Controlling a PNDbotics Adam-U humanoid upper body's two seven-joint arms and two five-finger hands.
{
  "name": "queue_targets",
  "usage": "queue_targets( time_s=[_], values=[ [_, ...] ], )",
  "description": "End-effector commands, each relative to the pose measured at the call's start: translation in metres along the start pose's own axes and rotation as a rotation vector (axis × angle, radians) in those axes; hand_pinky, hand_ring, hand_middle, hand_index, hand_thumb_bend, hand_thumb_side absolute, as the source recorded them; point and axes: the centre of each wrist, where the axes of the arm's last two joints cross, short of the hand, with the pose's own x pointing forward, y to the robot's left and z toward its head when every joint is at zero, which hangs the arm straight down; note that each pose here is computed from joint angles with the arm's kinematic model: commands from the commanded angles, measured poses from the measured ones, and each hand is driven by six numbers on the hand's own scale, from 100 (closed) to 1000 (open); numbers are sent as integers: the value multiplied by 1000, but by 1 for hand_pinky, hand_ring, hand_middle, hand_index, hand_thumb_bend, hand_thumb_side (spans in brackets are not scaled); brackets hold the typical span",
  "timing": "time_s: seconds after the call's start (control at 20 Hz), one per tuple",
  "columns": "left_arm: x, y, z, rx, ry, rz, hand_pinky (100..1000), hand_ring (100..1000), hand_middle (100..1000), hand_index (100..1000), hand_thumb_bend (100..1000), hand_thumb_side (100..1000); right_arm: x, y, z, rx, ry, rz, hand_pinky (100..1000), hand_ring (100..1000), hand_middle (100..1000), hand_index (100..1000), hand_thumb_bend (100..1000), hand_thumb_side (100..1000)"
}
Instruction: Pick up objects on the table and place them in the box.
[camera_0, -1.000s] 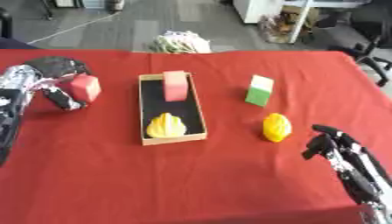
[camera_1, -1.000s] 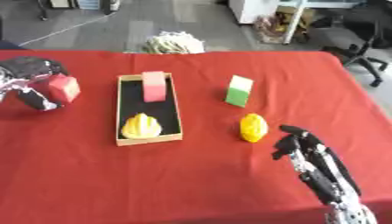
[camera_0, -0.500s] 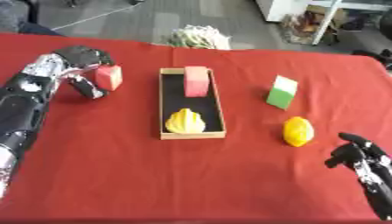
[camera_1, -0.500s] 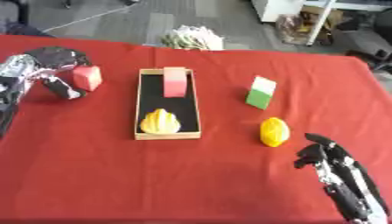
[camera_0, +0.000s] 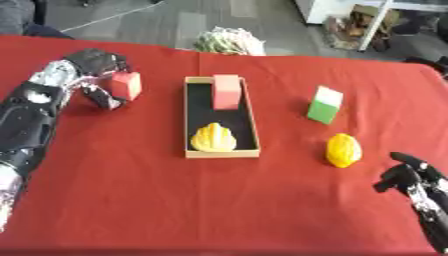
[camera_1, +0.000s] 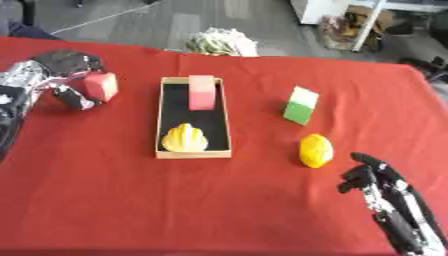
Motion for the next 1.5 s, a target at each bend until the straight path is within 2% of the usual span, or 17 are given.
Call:
queue_targets(
  time_s=[0.05, 0.25, 0.55, 0.85, 1.05, 1.25, 1.35, 1.5],
  values=[
    [-10, 5, 4, -8, 32, -31, 624, 574, 563, 694, 295, 337, 5, -3, -3, 3, -19, 9, 594, 500, 542, 822, 100, 538],
    [-9, 11, 4, 71, 38, -36, 513, 469, 448, 602, 235, 279, 4, -4, -3, 2, -18, 11, 595, 500, 543, 822, 100, 533],
    [-17, 26, 6, 211, 21, -34, 501, 457, 427, 585, 185, 253, 5, -6, -3, 3, -19, 17, 595, 500, 543, 823, 100, 528],
    [-23, 61, 10, 339, -53, -27, 511, 456, 422, 583, 106, 229, 6, -8, -3, -2, -19, 29, 596, 500, 543, 823, 100, 522],
    [-11, 87, 8, 416, -147, -13, 508, 455, 420, 582, 100, 222, 6, -9, -2, 1, -16, 33, 596, 500, 544, 823, 100, 521],
    [11, 113, 2, 452, -262, 9, 508, 456, 422, 583, 100, 226, 5, -9, -1, 4, -13, 32, 596, 501, 544, 823, 100, 520],
    [24, 120, -2, 442, -309, 10, 509, 458, 424, 584, 100, 231, 5, -9, -2, 7, -14, 30, 596, 501, 544, 822, 100, 520],
    [43, 118, -10, 400, -365, 23, 511, 460, 429, 588, 100, 244, 5, -8, -1, 10, -13, 27, 597, 501, 544, 822, 100, 521]
  ],
)
